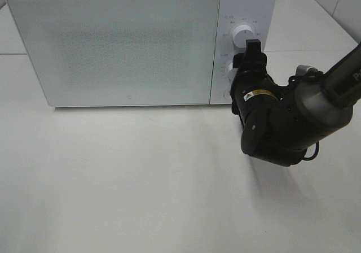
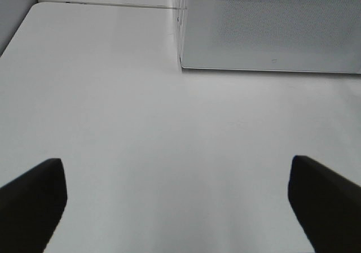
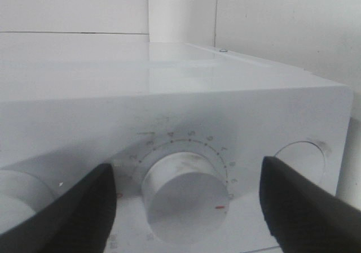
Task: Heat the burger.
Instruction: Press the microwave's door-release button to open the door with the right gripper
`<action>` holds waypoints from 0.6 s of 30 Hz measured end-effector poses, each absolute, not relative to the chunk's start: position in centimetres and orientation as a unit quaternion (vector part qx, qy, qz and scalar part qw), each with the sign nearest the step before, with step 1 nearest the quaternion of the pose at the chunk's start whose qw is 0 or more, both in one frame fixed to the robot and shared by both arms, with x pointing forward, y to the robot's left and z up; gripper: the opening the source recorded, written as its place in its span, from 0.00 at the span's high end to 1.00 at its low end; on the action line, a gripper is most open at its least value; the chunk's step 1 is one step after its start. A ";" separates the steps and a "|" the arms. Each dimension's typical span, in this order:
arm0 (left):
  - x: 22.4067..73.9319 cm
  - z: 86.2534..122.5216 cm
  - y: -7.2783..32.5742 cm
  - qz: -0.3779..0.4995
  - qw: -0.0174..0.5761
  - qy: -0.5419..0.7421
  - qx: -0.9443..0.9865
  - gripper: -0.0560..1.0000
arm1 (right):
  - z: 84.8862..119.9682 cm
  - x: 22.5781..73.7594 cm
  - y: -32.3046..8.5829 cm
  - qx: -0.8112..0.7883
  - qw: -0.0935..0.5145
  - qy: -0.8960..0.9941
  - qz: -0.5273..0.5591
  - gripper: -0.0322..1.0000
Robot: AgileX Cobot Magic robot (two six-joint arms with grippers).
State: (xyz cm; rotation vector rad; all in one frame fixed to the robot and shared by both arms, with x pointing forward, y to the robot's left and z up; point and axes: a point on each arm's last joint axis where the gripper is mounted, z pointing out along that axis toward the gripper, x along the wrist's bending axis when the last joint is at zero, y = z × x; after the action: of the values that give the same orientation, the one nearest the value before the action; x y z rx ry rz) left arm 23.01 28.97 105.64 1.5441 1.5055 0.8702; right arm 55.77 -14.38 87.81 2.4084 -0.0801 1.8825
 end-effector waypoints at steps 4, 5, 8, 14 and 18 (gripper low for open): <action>23.0 105.6 29.0 0.343 0.397 0.594 0.609 0.01 | 88.0 55.7 -14.3 0.786 0.045 -0.017 0.617 0.28; 23.0 105.6 29.0 0.343 0.397 0.594 0.609 0.01 | 88.1 55.7 -14.3 0.785 0.043 -0.012 0.618 0.28; 23.0 105.6 29.0 0.343 0.397 0.594 0.609 0.01 | 88.9 55.5 -14.4 0.778 0.042 0.007 0.626 0.27; 23.0 105.6 29.0 0.343 0.397 0.594 0.609 0.01 | 89.6 54.0 -15.1 0.790 0.065 0.093 0.602 0.26; 23.0 105.6 29.0 0.343 0.397 0.594 0.609 0.01 | 89.9 53.1 -15.3 0.798 0.079 0.147 0.578 0.26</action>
State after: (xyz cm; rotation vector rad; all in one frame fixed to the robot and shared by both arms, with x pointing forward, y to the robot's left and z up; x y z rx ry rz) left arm 23.01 28.97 105.64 1.5441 1.5055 0.8702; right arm 53.09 -15.35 89.91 2.3893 0.4400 1.7312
